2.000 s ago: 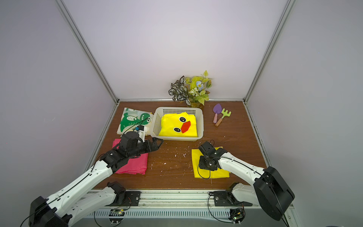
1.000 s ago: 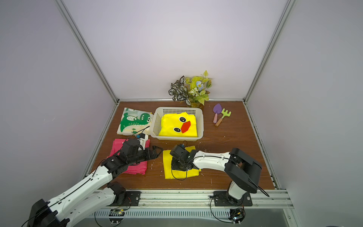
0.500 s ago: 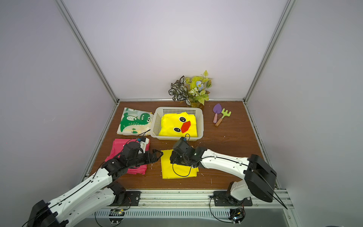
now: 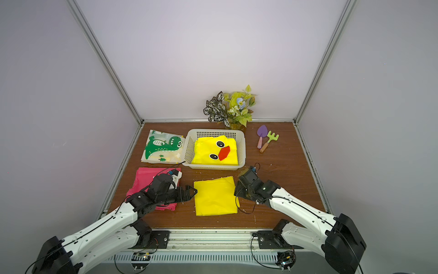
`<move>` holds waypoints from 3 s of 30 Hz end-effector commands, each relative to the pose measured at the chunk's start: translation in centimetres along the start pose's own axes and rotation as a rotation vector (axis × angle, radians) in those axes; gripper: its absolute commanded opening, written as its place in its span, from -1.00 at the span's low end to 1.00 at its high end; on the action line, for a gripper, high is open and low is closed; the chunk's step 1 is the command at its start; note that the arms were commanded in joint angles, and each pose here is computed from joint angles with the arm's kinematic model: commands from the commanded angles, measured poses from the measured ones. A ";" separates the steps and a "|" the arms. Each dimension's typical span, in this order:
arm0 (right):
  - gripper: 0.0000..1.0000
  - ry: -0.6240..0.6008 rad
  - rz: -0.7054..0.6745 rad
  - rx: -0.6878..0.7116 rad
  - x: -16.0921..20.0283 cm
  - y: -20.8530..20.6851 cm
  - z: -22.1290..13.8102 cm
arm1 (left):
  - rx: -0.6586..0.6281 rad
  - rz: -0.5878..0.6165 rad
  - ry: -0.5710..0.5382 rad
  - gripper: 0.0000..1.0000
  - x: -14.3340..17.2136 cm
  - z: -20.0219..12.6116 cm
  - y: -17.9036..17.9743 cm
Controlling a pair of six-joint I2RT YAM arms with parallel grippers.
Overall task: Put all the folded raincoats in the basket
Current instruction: Pick up the raincoat from the center of the board.
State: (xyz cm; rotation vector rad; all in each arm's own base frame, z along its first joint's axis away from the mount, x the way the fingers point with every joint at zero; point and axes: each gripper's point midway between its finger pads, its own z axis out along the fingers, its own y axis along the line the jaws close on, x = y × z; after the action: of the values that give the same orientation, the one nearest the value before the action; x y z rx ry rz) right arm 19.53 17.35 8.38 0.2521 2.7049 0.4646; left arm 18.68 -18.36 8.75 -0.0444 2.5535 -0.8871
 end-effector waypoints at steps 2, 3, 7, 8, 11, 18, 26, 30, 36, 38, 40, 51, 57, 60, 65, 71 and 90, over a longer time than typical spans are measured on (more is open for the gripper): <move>0.35 0.046 -0.069 -0.050 0.7 0.8 0.6 | -0.039 0.013 0.030 1.00 1.3 0.2 1.2; 0.35 0.053 -0.072 -0.058 0.8 0.9 0.9 | -0.039 0.019 0.034 1.00 1.4 0.2 1.2; 0.35 0.055 -0.073 -0.073 1.0 1.1 1.6 | -0.055 0.026 0.061 0.99 1.7 0.6 1.5; 0.35 0.052 -0.072 -0.065 0.9 1.0 1.7 | -0.057 0.023 0.070 0.98 1.9 0.8 1.6; 0.35 0.051 -0.077 -0.069 0.6 1.2 2.0 | -0.055 0.021 0.074 0.98 1.9 1.0 1.6; 0.32 0.092 -0.109 -0.038 0.9 1.4 3.3 | 0.004 0.013 0.078 0.87 1.8 2.0 0.5; 0.32 0.105 -0.122 -0.017 0.7 1.6 4.2 | -0.006 0.072 0.129 0.85 2.7 3.8 -0.3; 0.28 0.128 -0.116 -0.049 1.0 2.3 4.9 | -0.026 0.114 0.166 0.83 3.4 4.7 -1.0; 0.23 0.162 -0.113 -0.053 1.8 2.4 5.6 | -0.023 0.106 0.166 0.75 3.3 5.5 -1.3; 0.22 0.164 -0.108 -0.053 1.9 2.2 5.7 | -0.026 0.103 0.163 0.70 3.2 5.5 -1.2; 0.20 0.169 -0.103 -0.057 2.2 2.2 5.8 | -0.034 0.101 0.161 0.65 3.3 5.6 -1.0; 0.03 0.185 -0.084 -0.082 3.6 2.4 6.3 | -0.057 0.096 0.165 0.20 3.3 6.1 -0.6; -0.24 0.175 -0.085 -0.096 4.0 3.2 6.2 | -0.069 0.106 0.135 -0.16 2.5 5.7 -0.8; -0.30 0.166 -0.102 -0.104 4.1 3.7 6.0 | -0.056 0.113 0.128 -0.56 2.1 5.5 -1.3; -0.59 0.154 -0.138 -0.105 4.0 4.2 5.8 | -0.081 0.126 0.135 -1.00 1.9 5.6 -1.2; -0.82 0.141 -0.159 -0.092 3.7 4.5 4.9 | -0.080 0.117 0.120 -1.00 1.4 5.0 -1.7; -1.00 0.060 -0.088 -0.192 2.4 5.6 0.1 | -0.034 0.056 0.021 -1.00 0.1 1.3 -3.0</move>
State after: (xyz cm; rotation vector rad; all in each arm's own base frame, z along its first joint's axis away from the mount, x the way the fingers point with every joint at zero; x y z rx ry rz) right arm 17.85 23.62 8.13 0.0293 2.7141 0.7221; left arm 18.88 -22.09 9.08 0.0574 2.5767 -0.8594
